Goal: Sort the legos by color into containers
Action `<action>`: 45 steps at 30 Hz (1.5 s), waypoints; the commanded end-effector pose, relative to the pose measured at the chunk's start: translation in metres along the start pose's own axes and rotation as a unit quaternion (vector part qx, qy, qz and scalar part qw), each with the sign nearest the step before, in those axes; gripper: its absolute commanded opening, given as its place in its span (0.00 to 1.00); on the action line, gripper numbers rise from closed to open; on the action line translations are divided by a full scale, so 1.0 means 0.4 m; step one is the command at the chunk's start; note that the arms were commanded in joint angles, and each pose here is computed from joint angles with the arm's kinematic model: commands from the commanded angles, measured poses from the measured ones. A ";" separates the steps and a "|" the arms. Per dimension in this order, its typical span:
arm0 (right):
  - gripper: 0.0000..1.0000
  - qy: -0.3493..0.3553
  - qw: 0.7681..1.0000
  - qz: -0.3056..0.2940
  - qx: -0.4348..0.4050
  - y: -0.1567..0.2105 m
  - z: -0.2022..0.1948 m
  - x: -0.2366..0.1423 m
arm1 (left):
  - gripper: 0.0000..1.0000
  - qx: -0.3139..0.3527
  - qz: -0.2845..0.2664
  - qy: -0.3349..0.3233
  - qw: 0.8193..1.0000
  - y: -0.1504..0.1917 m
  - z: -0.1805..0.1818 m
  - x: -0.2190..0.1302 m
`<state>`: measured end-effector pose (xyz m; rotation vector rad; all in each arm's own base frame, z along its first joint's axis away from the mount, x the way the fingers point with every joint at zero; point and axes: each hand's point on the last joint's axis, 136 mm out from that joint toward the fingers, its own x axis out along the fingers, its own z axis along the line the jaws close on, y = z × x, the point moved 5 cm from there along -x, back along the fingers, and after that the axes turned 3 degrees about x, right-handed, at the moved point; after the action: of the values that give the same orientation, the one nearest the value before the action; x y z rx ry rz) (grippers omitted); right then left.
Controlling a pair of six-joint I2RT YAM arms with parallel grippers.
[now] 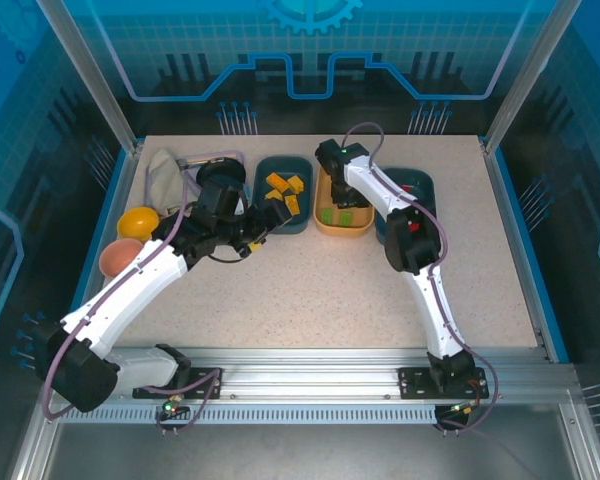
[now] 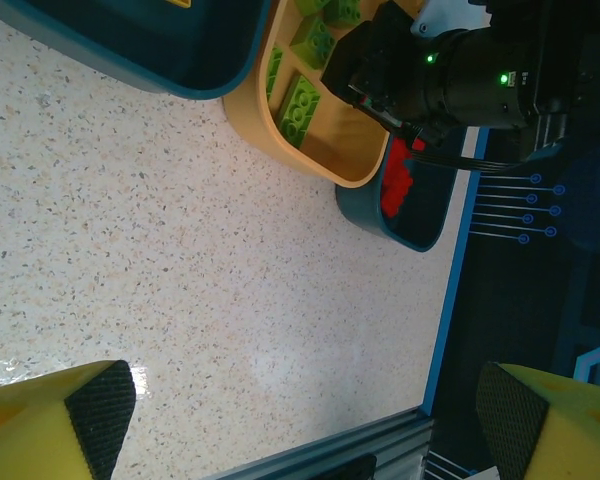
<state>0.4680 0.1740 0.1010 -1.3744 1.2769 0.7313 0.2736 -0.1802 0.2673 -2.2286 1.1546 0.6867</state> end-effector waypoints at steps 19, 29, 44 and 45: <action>0.59 -0.091 0.993 -0.071 0.020 -0.038 -0.004 -0.199 | 0.92 0.011 -0.011 -0.014 1.000 0.020 0.011 -0.071; 0.62 -0.153 0.973 -0.175 0.000 0.139 -0.179 -0.429 | 0.93 0.007 -0.029 -0.067 0.997 0.021 0.070 -0.157; 1.00 -0.207 0.952 -0.222 0.028 0.562 -0.491 -0.375 | 0.99 0.132 -0.017 -0.091 0.987 0.073 0.156 -0.196; 1.00 -0.185 0.956 -0.222 0.048 0.560 -0.508 -0.368 | 0.99 0.143 -0.027 -0.105 0.984 0.065 0.162 -0.197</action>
<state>0.1764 0.0724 0.2256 -1.3202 0.5839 0.6876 0.1991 -0.1148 0.2694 -1.9879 1.0678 0.6930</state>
